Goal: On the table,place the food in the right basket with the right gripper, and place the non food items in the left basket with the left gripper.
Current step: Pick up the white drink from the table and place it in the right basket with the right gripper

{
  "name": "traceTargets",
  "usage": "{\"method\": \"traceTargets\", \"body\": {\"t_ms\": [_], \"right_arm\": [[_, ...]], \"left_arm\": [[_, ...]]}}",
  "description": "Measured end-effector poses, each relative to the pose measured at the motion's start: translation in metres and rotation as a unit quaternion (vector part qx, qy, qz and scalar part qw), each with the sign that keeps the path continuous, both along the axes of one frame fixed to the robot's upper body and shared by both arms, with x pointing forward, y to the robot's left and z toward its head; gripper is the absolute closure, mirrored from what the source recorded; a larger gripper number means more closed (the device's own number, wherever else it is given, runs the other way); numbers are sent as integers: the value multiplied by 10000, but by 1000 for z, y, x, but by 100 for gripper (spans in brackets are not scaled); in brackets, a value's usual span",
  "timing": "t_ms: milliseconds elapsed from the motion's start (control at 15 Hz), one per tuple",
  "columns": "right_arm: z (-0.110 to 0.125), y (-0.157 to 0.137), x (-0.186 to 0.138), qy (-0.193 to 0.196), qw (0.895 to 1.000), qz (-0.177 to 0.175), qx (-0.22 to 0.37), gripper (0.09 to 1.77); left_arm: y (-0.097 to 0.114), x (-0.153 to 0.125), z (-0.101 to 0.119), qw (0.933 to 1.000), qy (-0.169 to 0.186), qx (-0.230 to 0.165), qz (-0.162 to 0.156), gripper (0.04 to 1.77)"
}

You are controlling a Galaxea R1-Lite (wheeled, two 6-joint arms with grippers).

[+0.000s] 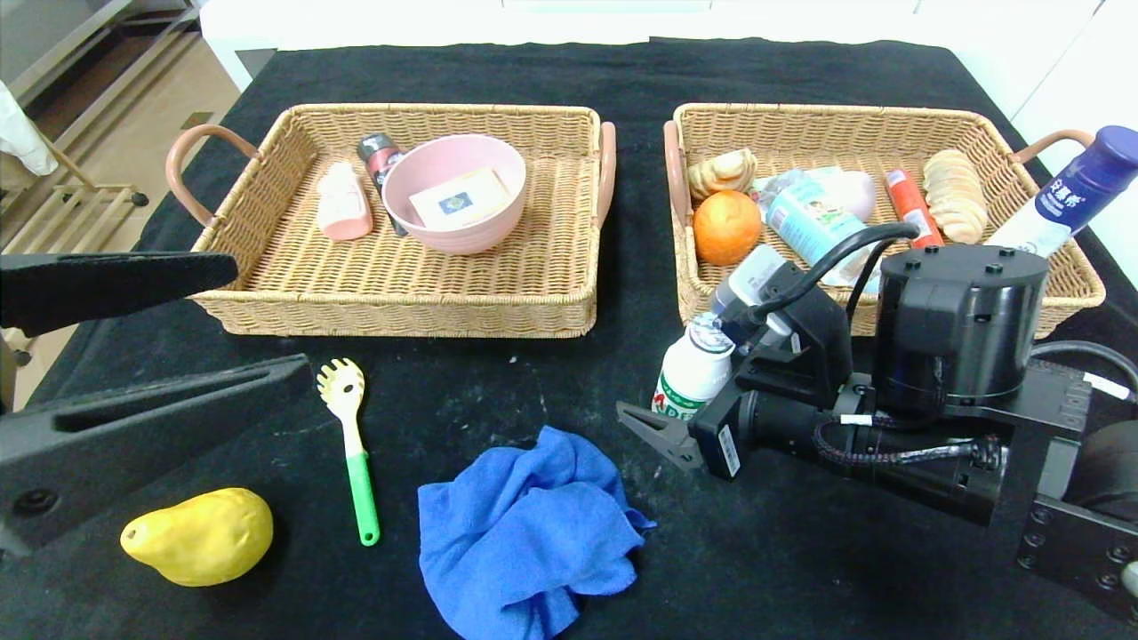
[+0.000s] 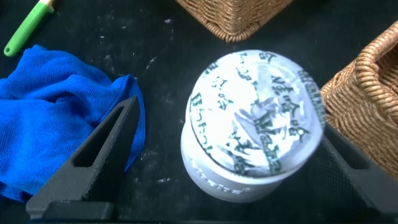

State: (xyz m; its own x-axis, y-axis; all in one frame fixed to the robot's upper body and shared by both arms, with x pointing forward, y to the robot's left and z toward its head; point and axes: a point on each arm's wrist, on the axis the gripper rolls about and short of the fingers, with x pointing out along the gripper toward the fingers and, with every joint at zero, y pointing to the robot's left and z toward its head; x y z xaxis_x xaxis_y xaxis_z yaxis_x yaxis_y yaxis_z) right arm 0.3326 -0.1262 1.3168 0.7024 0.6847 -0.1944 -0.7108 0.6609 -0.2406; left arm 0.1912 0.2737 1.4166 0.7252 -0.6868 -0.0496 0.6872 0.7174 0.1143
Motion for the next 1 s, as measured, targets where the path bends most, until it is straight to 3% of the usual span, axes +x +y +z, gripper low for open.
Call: {"method": "traceTargets", "body": {"t_ms": [133, 400, 533, 1000], "right_arm": [[0, 0, 0, -1, 10000, 2, 2, 15], [0, 0, 0, -1, 10000, 1, 3, 73], [0, 0, 0, 1, 10000, 1, 5, 90], [-1, 1, 1, 3, 10000, 0, 10, 94]], "left_arm": [[0, 0, 0, 10000, 2, 1, 0, 9], [0, 0, 0, 10000, 1, -2, 0, 9], [0, 0, 0, 10000, 1, -2, 0, 9], [1, -1, 1, 10000, -21, -11, 0, 9]]}}
